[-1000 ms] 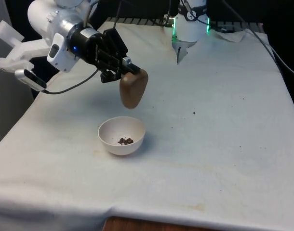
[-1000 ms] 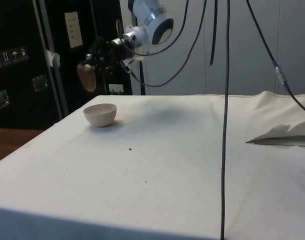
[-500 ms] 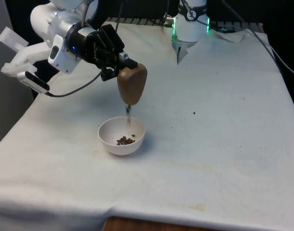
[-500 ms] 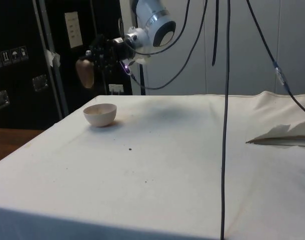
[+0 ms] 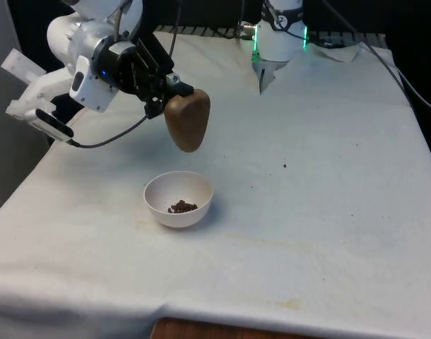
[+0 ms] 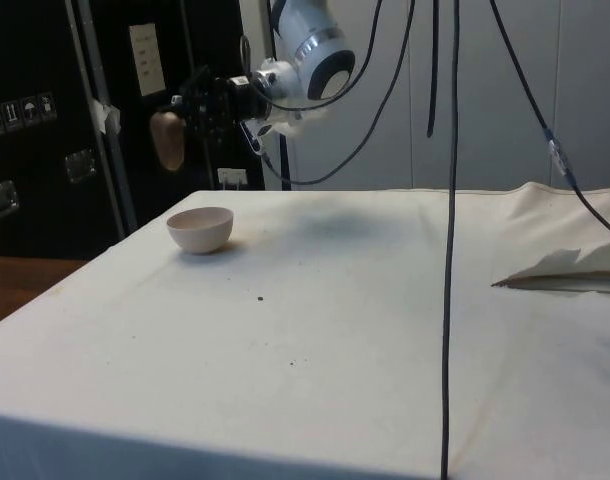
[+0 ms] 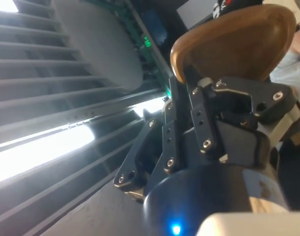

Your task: Pour the coffee beans from the cup into the bowl.

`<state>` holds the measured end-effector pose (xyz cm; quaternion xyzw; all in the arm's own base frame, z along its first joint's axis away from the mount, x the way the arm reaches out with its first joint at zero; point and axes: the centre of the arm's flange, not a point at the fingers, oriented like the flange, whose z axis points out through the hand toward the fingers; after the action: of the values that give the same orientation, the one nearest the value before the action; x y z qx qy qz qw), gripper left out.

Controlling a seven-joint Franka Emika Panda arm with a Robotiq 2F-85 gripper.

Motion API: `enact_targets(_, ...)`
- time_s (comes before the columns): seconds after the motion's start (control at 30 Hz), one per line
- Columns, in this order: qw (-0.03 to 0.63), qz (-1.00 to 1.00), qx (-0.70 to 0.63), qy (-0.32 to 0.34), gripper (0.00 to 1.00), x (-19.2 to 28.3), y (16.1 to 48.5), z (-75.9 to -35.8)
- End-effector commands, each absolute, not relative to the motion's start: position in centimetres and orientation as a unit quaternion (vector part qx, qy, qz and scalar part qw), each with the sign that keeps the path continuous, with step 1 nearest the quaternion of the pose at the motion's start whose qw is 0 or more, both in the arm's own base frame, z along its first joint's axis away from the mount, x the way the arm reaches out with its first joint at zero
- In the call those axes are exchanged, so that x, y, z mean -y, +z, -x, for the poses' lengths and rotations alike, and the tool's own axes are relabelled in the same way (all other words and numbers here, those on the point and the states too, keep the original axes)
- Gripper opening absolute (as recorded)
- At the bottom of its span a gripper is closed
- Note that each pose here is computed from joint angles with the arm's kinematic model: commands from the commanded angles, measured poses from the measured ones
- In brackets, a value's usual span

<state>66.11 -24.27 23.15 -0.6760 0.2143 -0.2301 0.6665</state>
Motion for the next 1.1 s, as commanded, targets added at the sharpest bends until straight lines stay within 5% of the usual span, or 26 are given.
enact_targets(0.0,0.668,0.674,-0.215,-0.231,0.0,24.4,23.2,-66.1)
enact_targets(1.07,0.694,0.632,-0.242,-0.245,0.0,25.7,23.6,-65.9)
